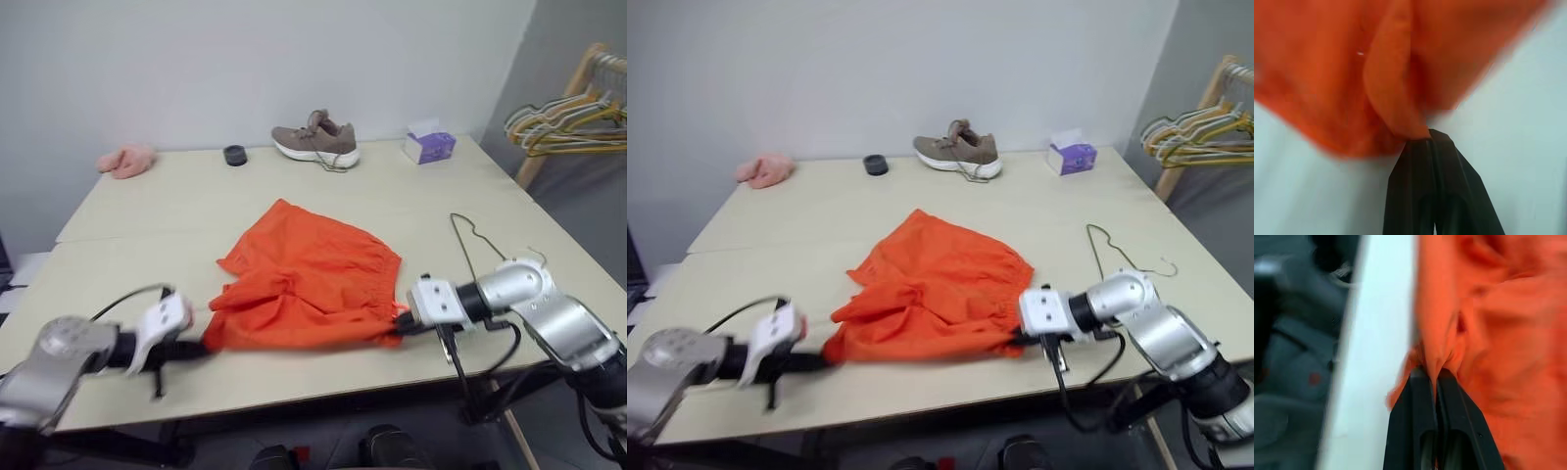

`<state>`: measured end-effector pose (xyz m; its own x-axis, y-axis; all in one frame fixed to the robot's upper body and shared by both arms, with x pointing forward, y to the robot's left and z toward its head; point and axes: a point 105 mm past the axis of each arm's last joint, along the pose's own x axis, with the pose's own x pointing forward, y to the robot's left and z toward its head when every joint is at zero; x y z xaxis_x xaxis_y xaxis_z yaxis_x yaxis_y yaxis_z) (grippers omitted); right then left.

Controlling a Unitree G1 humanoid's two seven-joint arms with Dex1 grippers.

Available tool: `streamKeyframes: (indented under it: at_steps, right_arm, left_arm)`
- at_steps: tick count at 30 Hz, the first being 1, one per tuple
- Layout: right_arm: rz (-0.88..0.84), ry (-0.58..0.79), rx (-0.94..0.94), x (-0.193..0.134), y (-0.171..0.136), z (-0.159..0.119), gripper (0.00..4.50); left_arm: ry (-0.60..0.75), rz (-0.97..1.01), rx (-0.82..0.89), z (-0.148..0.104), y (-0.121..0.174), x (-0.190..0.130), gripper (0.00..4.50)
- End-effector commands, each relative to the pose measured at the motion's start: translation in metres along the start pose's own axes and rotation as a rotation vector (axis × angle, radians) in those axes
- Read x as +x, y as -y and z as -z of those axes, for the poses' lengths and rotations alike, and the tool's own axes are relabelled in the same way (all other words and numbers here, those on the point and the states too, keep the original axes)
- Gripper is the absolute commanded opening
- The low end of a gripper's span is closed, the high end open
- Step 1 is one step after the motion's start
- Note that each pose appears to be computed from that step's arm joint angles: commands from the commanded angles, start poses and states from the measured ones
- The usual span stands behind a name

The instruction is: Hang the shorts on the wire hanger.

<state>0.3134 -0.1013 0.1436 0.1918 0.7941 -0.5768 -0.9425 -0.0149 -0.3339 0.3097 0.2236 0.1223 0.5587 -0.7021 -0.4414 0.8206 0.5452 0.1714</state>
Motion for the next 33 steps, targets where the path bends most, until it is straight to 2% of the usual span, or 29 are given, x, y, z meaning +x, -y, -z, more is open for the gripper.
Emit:
streamKeyframes:
  at_steps: [1,3,6,8,9,10,12,13,15,17,19,21,25,28,33]
  right_arm:
    - [0.201,-0.039,0.005,-0.02,0.063,0.005,0.03]
    - [0.356,-0.122,-0.073,-0.026,0.111,0.0,0.03]
    - [0.548,-0.192,-0.21,-0.034,0.157,-0.023,0.03]
    - [0.796,-0.218,-0.46,-0.052,0.193,-0.079,0.03]
    - [0.879,-0.215,-0.555,-0.058,0.201,-0.101,0.03]
    - [0.976,-0.203,-0.66,-0.068,0.208,-0.126,0.03]
    - [1.141,-0.147,-0.859,-0.088,0.211,-0.173,0.03]
    - [1.211,-0.115,-0.96,-0.098,0.209,-0.191,0.03]
    - [1.266,-0.067,-1.061,-0.104,0.204,-0.204,0.03]
    - [1.278,-0.04,-1.117,-0.103,0.2,-0.201,0.03]
    - [1.222,-0.039,-1.126,-0.088,0.195,-0.177,0.03]
    - [1.137,-0.045,-1.08,-0.068,0.189,-0.142,0.03]
    - [0.918,-0.029,-0.994,-0.02,0.158,-0.076,0.03]
    - [0.753,0.013,-0.936,0.013,0.123,-0.037,0.03]
    - [0.555,0.073,-0.863,0.04,0.074,-0.003,0.03]
  left_arm:
    - [0.101,-0.203,0.087,-0.044,-0.052,-0.001,0.0]
    - [0.178,-0.382,0.126,-0.083,-0.095,0.004,0.0]
    - [0.259,-0.596,0.138,-0.126,-0.138,-0.003,0.0]
    - [0.324,-0.822,0.199,-0.174,-0.166,-0.033,0.0]
    - [0.346,-0.902,0.231,-0.19,-0.173,-0.047,0.0]
    - [0.391,-0.983,0.257,-0.21,-0.178,-0.066,0.0]
    - [0.449,-1.121,0.421,-0.253,-0.175,-0.105,0.0]
    - [0.442,-1.176,0.57,-0.273,-0.168,-0.121,0.0]
    - [0.407,-1.204,0.774,-0.291,-0.156,-0.131,0.0]
    - [0.367,-1.198,0.899,-0.294,-0.149,-0.131,0.0]
    - [0.253,-1.114,0.991,-0.275,-0.148,-0.116,0.0]
    - [0.134,-0.986,0.95,-0.235,-0.153,-0.097,0.0]
    - [-0.021,-0.713,0.603,-0.132,-0.145,-0.073,0.0]
    - [-0.159,-0.517,0.34,-0.054,-0.112,-0.071,0.0]
    - [-0.334,-0.357,0.118,0.015,-0.06,-0.089,0.0]
